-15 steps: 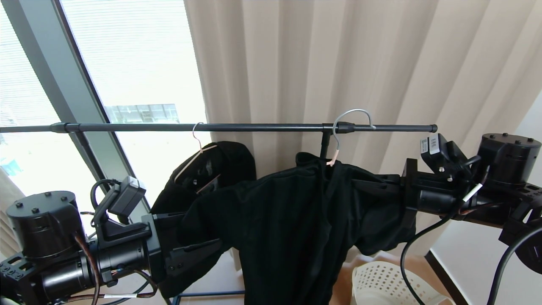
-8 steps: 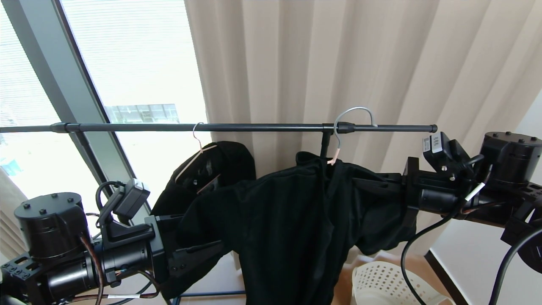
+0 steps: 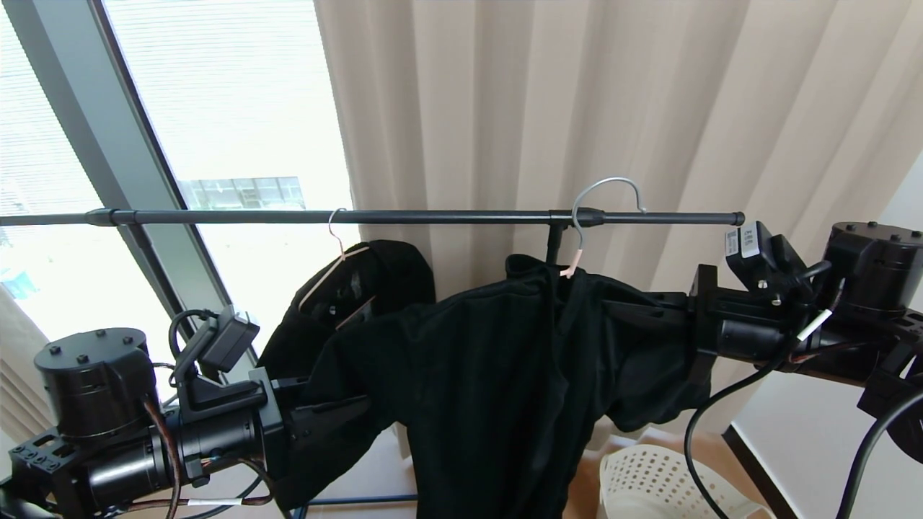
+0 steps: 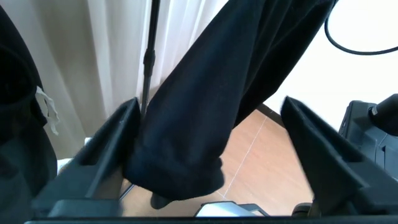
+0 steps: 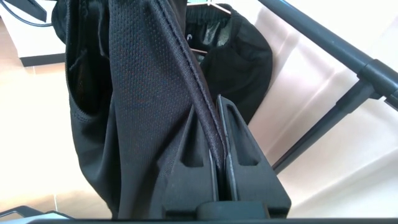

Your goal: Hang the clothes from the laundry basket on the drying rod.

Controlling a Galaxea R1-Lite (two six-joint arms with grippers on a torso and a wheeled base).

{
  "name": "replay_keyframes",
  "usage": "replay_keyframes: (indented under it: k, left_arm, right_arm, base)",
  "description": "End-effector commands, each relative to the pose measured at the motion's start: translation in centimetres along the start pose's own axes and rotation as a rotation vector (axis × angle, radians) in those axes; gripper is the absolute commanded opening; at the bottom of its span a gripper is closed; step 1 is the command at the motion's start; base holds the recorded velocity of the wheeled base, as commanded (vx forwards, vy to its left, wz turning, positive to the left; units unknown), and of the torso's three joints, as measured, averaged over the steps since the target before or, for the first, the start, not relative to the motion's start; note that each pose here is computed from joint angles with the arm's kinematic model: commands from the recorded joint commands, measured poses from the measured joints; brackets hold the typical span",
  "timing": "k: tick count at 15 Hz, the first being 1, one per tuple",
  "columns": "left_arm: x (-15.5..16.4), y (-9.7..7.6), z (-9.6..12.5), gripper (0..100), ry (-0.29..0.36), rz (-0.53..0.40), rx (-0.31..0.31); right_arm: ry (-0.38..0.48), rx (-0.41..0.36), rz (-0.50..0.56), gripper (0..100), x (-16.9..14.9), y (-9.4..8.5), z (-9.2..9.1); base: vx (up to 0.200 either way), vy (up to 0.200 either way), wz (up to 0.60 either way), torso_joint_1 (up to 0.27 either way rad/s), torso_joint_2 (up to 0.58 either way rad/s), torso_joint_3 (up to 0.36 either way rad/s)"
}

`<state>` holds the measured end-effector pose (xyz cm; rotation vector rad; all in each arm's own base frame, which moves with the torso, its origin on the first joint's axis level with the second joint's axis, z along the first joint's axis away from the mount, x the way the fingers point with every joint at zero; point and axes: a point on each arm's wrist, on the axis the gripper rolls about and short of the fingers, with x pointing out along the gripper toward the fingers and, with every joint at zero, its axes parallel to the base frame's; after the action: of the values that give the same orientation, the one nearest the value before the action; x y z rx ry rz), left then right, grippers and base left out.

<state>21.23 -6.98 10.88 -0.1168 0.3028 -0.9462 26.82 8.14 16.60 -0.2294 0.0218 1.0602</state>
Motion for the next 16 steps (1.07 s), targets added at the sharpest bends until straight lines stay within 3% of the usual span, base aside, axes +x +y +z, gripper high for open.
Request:
replay_keyframes:
  k: [1,7,9,16]
  left_arm:
    - [0.0,0.1,-0.2,0,0.006,0.002,-0.005]
    - [-0.5,0.5,-0.1,0,-0.005,0.028,-0.007]
    - [-1.5,1.0,-0.3,0,-0.024,0.077,-0.013]
    - [-4.5,0.8,-2.6,0,-0.003,0.181,-0.079]
  right_arm:
    - [0.0,-0.001,0.0,0,0.0,-0.1,0.0]
    - [0.004,0.004,-0.014,0,-0.1,-0.5,-0.2]
    - [0.006,0.005,-0.023,0,-0.2,-0.7,-0.3]
    - [0.015,0.014,-0.031,0,-0.3,-1.0,-0.6]
  base:
    - [0.0,0.0,0.0,0.0,0.0,0.0]
    - [0.0,0.0,0.0,0.0,0.0,0.0]
    - [0.0,0.0,0.0,0.0,0.0,0.0]
    - [0.0,0.0,0.0,0.0,0.0,0.0]
